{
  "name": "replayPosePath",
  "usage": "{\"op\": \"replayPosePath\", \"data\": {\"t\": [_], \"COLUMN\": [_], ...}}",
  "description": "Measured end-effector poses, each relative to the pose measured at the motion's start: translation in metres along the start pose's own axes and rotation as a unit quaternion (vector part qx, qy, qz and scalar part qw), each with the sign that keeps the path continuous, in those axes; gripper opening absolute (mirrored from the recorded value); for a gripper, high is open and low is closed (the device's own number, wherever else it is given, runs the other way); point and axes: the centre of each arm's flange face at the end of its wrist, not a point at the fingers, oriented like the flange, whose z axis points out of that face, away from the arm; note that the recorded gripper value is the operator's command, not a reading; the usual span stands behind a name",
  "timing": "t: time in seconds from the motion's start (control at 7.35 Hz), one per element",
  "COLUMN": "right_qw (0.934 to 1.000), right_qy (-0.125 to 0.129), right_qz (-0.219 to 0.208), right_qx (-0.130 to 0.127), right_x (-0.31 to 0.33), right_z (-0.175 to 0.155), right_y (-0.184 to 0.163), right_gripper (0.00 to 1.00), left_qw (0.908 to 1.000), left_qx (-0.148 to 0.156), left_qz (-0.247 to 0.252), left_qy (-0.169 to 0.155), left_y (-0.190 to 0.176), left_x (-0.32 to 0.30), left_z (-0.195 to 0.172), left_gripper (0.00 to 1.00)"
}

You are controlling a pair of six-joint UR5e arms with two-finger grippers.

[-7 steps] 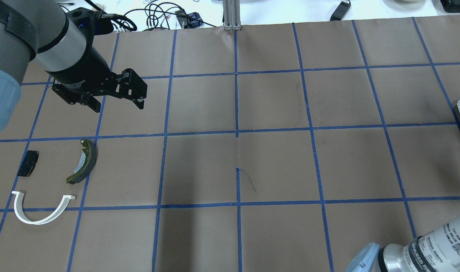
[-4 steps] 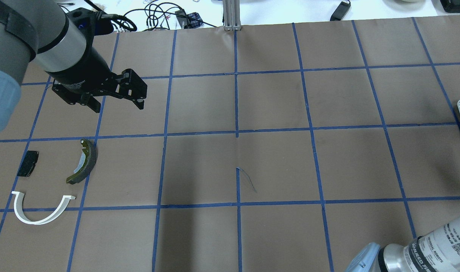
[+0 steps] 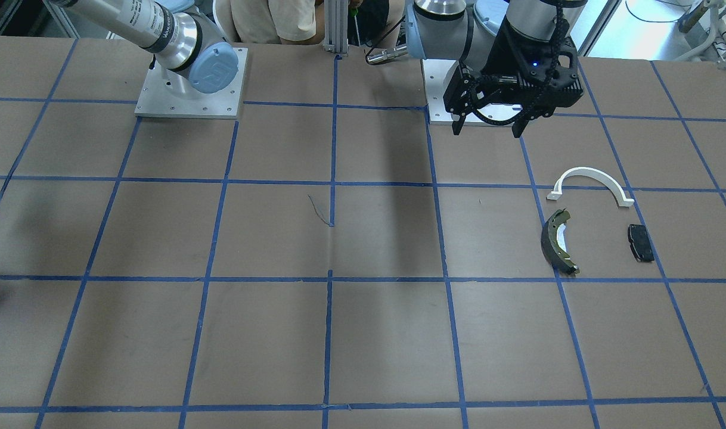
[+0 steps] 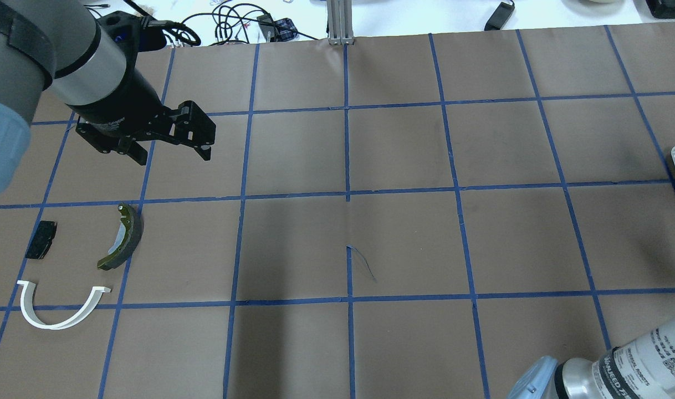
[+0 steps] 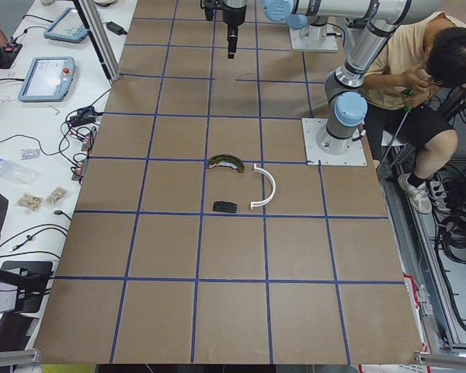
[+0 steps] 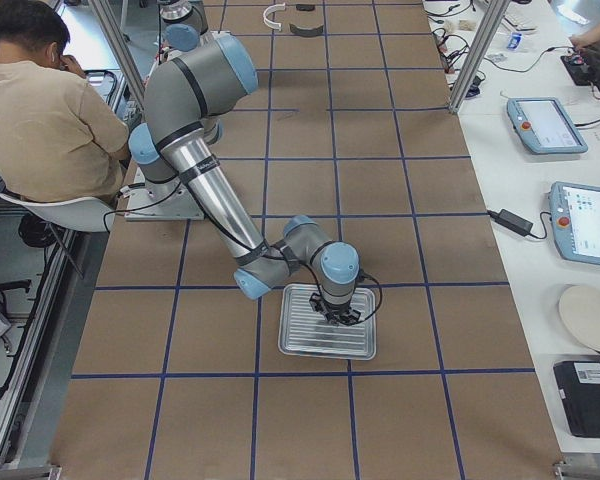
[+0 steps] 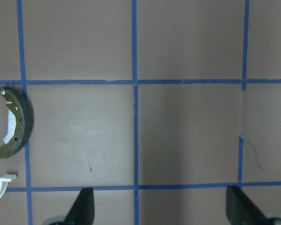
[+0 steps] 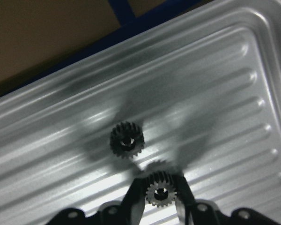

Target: Place bearing gear from tray to pile

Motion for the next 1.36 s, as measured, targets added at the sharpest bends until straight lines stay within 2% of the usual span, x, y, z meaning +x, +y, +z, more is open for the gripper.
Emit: {"op": "replayPosePath", "data": {"t": [0.27,0.41,0.54,0.68,0.82,0.95,1.09,1.36], "right_qw": [0.9991,0.9978,0.9964,0.9949,0.9913,0.9841,0.9738,0.9437], "right_qy": [0.014,0.021,0.029,0.037,0.034,0.022,0.009,-0.009], "right_qz": [0.040,0.063,0.080,0.094,0.126,0.174,0.224,0.327], "right_qx": [-0.005,-0.003,0.001,0.008,0.019,0.030,0.037,0.050], "right_x": [0.001,0.000,-0.005,-0.017,-0.041,-0.077,-0.121,-0.215], "right_z": [-0.032,-0.062,-0.095,-0.122,-0.136,-0.138,-0.141,-0.156], "right_y": [-0.006,-0.023,-0.058,-0.116,-0.182,-0.258,-0.336,-0.477], "right_gripper": [0.00,0.00,0.00,0.00,0.00,0.00,0.00,0.00], "left_qw": [1.0000,1.0000,1.0000,1.0000,1.0000,1.0000,1.0000,1.0000], "left_qx": [0.000,0.000,0.000,0.000,0.000,0.000,-0.001,-0.001], "left_qz": [0.000,0.000,0.000,-0.001,-0.001,-0.001,0.000,0.000], "left_qy": [0.000,0.000,0.000,0.000,0.000,0.000,0.000,0.000], "left_y": [0.000,0.000,0.000,0.000,0.000,0.000,0.000,0.000], "left_x": [0.000,0.000,0.000,0.000,0.000,0.000,0.000,0.001], "left_z": [0.000,0.000,0.000,0.000,0.000,0.000,0.001,0.001], "left_gripper": [1.00,1.00,1.00,1.00,1.00,1.00,1.00,1.00]}}
